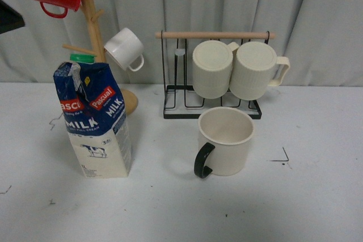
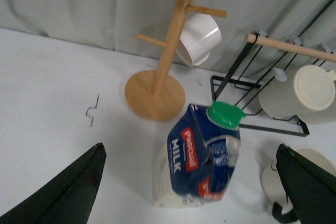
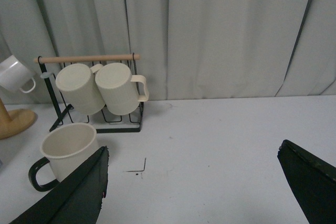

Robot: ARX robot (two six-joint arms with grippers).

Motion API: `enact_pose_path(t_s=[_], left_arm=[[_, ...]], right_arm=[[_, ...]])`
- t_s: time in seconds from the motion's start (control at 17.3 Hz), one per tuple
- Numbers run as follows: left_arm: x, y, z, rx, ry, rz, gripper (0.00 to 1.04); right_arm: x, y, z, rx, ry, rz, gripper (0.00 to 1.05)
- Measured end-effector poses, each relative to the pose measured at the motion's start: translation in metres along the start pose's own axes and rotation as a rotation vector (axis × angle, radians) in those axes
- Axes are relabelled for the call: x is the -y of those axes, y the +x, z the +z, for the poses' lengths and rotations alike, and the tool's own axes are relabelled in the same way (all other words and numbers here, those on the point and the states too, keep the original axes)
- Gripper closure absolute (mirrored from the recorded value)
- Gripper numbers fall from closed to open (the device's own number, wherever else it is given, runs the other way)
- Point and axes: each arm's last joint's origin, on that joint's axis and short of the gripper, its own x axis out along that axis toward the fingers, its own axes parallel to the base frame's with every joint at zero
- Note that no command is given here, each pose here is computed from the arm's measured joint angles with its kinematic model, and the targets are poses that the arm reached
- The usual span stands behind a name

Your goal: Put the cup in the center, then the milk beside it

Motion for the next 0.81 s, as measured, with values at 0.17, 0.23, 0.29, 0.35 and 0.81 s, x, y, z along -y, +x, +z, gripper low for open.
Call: enact_pose_path(t_s=[0.17, 0.23, 0.29, 0.35, 0.81], left_arm=[[0.005, 0.044, -0.007, -0.074, 0.042, -0.012, 0.07], [0.007, 0.052, -0.013, -0.09, 0.057, -0.02, 0.07], [0.009, 0.059, -0.017, -0.102, 0.083, -0.016, 0.07], [0.012, 0.064, -0.019, -0.101, 0.101, -0.027, 0.07], [0.033, 0.096, -0.062, -0.22, 0.215, -0.055, 0.07]], right_arm=[[0.0, 0.0, 0.0, 0.0, 0.0, 0.0, 0.06], [0.0, 0.0, 0.0, 0.0, 0.0, 0.0, 0.06], [0.0, 0.0, 0.0, 0.001, 0.0, 0.0, 0.06], [0.0, 0.0, 0.0, 0.0, 0.0, 0.0, 0.06], [0.0, 0.0, 0.0, 0.0, 0.0, 0.0, 0.06]])
